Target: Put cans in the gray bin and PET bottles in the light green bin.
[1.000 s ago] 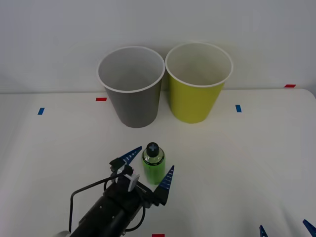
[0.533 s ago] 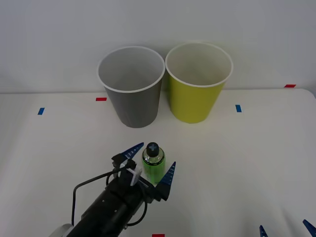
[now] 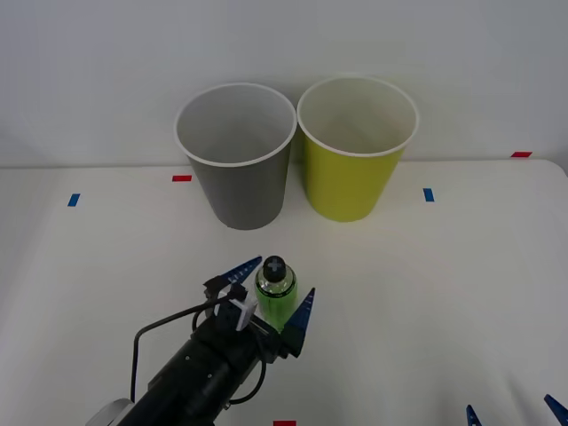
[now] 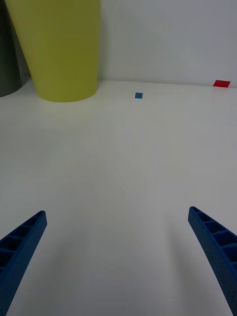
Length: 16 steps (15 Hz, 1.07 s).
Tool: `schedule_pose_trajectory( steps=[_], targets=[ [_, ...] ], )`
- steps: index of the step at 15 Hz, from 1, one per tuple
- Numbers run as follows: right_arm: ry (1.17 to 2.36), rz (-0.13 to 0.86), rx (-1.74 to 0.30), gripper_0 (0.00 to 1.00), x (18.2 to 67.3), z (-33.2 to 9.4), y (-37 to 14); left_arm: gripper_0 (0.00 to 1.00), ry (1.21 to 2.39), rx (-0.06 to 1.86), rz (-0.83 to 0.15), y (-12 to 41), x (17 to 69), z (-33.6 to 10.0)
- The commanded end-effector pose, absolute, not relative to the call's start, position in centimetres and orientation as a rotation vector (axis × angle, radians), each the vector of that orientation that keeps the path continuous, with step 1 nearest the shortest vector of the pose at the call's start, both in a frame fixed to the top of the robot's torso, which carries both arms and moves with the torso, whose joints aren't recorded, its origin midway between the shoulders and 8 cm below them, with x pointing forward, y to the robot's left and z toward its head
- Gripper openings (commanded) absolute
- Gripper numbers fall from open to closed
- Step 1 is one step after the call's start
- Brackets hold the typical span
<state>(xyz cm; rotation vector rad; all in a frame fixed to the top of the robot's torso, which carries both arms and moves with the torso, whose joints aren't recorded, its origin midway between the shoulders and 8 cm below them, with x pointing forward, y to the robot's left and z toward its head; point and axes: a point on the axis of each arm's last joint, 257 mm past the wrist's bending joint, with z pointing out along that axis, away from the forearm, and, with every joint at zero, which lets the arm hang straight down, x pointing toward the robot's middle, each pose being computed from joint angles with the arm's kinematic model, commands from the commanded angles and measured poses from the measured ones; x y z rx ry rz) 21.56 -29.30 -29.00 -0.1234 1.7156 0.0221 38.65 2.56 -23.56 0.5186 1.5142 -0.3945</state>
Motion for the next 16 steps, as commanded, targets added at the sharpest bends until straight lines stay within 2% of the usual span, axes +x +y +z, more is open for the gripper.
schedule_pose_trajectory(
  steps=[1, 2, 9, 16],
  targets=[
    [1.716, 0.022, -0.123, 1.00, 21.6, -29.0, -29.3, 0.03, 1.516, 0.520, -0.394, 2.6, 38.6, -23.6],
    [1.716, 0.022, -0.123, 1.00, 21.6, -29.0, -29.3, 0.00, 1.514, 0.520, -0.394, 2.6, 38.6, -23.6],
    [1.716, 0.022, -0.123, 1.00, 21.6, -29.0, -29.3, 0.00, 1.553, 0.538, -0.385, 2.4, 38.8, -23.7],
    [1.716, 0.022, -0.123, 1.00, 21.6, -29.0, -29.3, 0.00, 1.726, 0.588, -0.312, 4.3, 38.7, -18.1]
  ],
)
